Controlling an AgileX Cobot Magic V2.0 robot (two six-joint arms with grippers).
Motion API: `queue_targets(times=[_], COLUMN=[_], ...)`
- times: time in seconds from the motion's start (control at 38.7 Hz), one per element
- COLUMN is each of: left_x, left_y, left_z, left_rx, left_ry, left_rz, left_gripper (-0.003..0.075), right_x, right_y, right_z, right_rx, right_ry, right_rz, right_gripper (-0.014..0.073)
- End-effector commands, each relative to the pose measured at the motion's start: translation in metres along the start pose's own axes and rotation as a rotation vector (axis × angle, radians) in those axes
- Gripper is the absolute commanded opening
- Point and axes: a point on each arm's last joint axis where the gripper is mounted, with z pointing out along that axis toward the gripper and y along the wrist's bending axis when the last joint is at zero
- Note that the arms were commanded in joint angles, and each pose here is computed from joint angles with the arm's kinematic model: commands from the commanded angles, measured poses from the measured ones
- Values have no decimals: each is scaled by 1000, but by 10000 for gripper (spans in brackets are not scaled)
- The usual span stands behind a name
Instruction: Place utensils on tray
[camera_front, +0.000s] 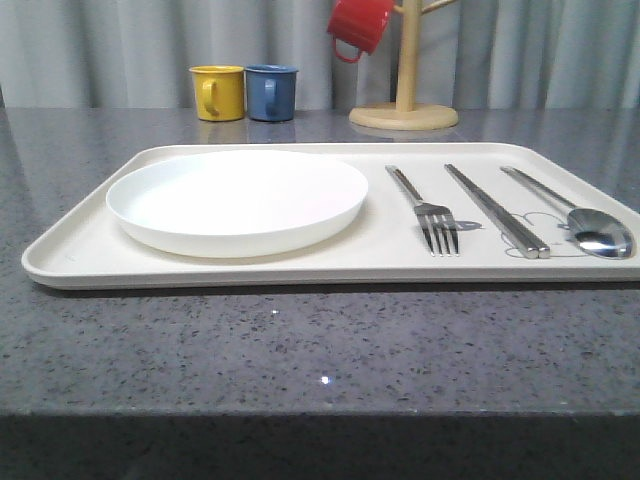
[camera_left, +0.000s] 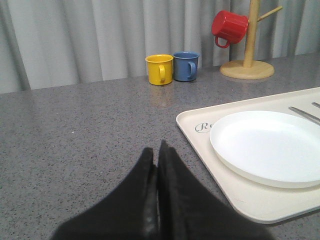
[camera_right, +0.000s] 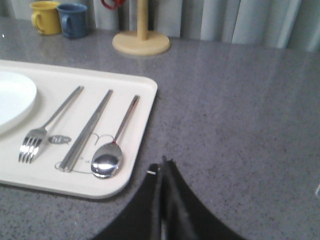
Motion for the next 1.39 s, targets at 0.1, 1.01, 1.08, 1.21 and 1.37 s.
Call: queue_targets(times=[0.1, 1.01, 1.08, 1.21, 1.37], left_x=[-16, -8, 9, 42, 79], left_y=[1, 1, 1, 4, 7], left_z=[-2, -3, -6, 5, 16], left_rx=[-4, -21, -65, -154, -220], left_ry=[-102, -122, -146, -108, -77], left_rz=[-17, -10, -17, -45, -68], left_gripper=[-18, -18, -18, -18, -18], right_x=[-12, -11, -11, -11, -11], right_y=[0, 0, 0, 0, 0], right_z=[-4, -4, -4, -4, -4], right_rx=[5, 7, 7, 7, 7], right_ry=[-89, -70, -70, -70, -70], right_rz=[-25, -24, -24, -24, -24], right_gripper=[-69, -69, -69, -69, -69])
